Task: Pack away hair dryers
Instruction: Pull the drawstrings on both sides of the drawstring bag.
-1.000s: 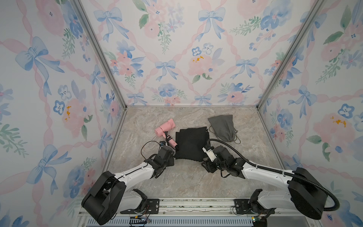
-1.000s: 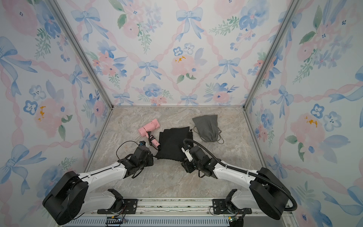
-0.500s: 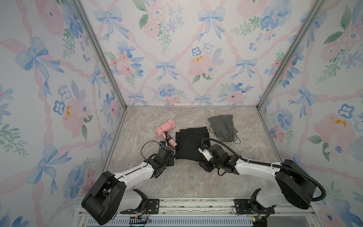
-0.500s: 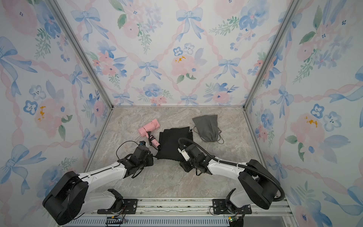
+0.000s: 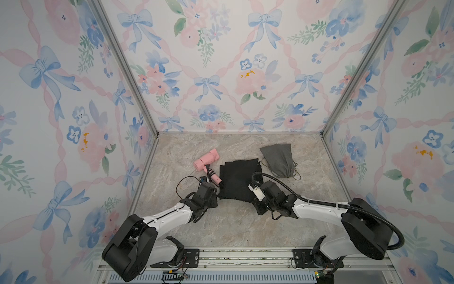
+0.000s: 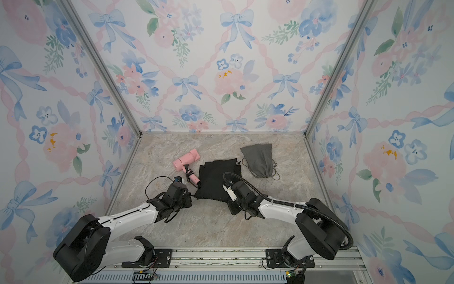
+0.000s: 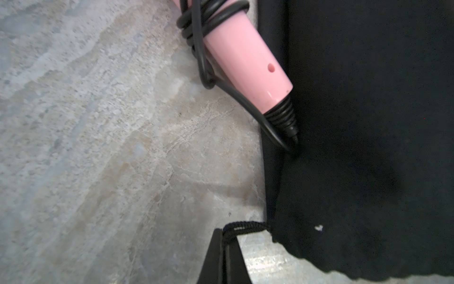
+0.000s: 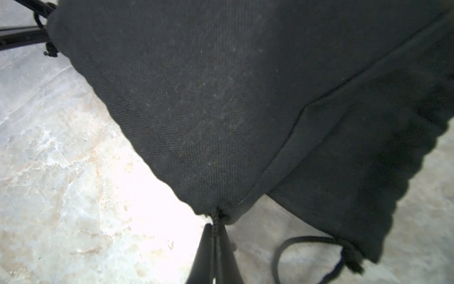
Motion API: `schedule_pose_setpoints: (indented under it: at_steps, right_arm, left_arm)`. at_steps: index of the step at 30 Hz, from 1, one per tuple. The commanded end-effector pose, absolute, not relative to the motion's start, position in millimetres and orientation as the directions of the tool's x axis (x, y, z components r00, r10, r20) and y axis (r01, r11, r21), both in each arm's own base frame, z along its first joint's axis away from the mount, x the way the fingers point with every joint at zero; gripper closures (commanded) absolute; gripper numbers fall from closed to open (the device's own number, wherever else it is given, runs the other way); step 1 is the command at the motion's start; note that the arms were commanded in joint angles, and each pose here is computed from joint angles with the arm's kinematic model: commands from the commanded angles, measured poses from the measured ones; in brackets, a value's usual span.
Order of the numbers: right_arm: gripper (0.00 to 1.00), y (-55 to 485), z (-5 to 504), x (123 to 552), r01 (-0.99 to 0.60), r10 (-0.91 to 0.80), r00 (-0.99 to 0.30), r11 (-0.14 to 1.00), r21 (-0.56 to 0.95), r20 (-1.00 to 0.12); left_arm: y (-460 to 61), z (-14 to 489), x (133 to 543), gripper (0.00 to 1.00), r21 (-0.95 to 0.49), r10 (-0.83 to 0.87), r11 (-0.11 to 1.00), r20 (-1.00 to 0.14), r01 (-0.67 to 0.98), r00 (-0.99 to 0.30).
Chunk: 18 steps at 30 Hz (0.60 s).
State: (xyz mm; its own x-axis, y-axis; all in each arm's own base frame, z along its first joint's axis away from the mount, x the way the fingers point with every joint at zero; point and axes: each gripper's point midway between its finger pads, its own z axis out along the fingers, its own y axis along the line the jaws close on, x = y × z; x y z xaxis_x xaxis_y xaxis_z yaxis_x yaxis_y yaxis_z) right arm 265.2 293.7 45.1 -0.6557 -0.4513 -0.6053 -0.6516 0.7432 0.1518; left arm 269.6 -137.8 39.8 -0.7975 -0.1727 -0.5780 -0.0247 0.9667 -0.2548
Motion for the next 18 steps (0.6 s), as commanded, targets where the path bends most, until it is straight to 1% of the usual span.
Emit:
schedule_pose_setpoints:
  at_steps: [1,13,18]
  right_arm:
    - [1.0,289.9,42.8,265.7,-0.643,-0.459,-0.656,0.756,0.125,-0.599]
    - [1.0,253.0,59.9,250.2,-0.593,-0.445,-0.677,0.802,0.076,-0.585]
    - [1.0,234.4,71.5,255.7,-0.542,-0.425,-0.682,0.84,0.021,-0.595]
  left_arm:
    - [-135.1,48.1,272.0,1.0,-0.262,-0.177,0.965,-0.596,-0.019,-0.783]
    - [-134.4,85.1,285.6,1.0,-0.303,-0.219,0.953,-0.649,-0.016,-0.728]
    - [-134.3,103.6,294.3,1.0,-0.301,-0.222,0.953,-0.674,-0.013,-0.705]
